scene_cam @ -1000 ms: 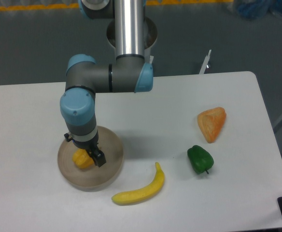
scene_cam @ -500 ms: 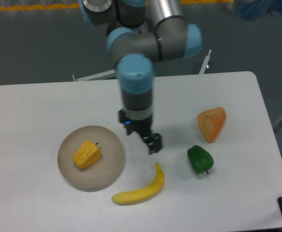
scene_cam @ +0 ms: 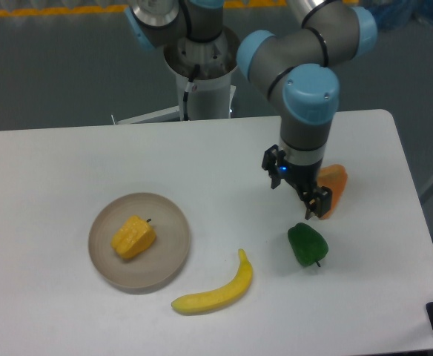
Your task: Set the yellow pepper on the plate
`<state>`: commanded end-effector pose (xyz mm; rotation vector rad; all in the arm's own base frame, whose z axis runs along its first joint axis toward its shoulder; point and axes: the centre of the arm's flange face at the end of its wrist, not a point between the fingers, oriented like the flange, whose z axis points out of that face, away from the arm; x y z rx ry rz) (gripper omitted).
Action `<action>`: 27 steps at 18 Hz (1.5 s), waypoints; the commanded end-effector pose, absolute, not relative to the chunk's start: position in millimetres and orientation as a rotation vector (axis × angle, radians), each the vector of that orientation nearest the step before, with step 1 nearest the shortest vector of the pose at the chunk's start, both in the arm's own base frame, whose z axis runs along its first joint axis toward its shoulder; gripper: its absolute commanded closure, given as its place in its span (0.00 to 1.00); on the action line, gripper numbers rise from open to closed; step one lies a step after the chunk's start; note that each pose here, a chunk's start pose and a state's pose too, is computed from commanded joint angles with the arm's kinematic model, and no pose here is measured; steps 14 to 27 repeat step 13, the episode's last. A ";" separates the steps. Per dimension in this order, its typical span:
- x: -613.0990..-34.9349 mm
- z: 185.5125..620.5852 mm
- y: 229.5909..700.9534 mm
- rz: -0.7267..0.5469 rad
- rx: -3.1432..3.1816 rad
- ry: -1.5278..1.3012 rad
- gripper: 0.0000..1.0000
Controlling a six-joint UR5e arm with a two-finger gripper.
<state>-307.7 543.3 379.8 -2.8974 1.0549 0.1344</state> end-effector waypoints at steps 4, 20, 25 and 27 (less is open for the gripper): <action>-309.6 375.3 544.0 0.133 -2.908 1.058 0.00; -306.9 367.2 540.4 0.126 -2.934 1.071 0.00; -306.9 367.2 540.4 0.126 -2.934 1.071 0.00; -306.9 367.2 540.4 0.126 -2.934 1.071 0.00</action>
